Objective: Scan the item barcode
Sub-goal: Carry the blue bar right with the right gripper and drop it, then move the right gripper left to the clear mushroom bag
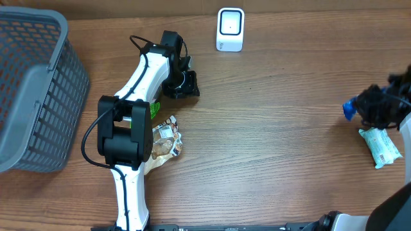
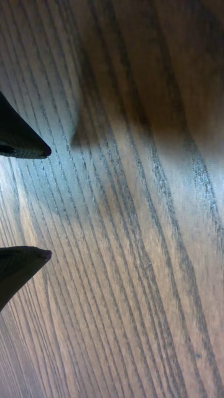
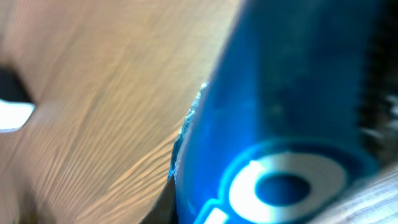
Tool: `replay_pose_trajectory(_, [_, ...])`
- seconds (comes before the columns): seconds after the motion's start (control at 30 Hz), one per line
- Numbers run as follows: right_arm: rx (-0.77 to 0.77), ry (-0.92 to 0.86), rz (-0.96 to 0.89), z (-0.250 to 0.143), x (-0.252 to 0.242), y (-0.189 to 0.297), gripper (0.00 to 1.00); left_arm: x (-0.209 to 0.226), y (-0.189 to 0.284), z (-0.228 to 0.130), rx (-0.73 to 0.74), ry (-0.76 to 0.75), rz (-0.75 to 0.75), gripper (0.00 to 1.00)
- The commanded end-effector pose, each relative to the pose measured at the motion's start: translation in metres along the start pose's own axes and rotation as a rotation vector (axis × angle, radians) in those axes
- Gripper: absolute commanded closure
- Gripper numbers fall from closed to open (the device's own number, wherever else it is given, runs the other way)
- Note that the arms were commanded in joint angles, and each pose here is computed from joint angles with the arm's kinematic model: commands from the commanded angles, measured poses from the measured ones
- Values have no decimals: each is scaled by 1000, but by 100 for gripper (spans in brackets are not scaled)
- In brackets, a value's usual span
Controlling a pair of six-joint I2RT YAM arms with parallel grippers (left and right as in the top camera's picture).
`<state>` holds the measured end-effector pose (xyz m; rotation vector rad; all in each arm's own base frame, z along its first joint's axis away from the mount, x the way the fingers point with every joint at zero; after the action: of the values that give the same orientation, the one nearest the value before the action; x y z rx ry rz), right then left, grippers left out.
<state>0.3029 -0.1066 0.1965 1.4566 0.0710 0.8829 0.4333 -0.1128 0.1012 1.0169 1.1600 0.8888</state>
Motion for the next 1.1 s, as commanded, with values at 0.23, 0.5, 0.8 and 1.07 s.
replay_pose_trajectory(0.23, [72,-51,196,7,-16,-20,30,-14,51,22,-73,-32,-52,67])
replay_pose_trajectory(0.5, [96,112,226,10,29,18,17,-40,175,30,-255,-114,25,70])
replay_pose_trajectory(0.8, [295,414,345,-73,122,15,17,-41,289,-23,-417,-81,201,61])
replay_pose_trajectory(1.07, [474,687,443,-192,187,-8,17,-1,312,-49,-402,46,209,51])
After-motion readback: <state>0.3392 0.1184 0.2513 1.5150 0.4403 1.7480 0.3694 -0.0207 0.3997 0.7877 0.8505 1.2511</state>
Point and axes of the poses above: each gripper's point midway between its finger pads, its own y axis back along the fingers, its own x axis along the line the jaws close on, z = x × y, the point moved 8 cm from there along y, back along the fingers, and after that the axes turned 10 degrees about -y, right-handed, at the moved point
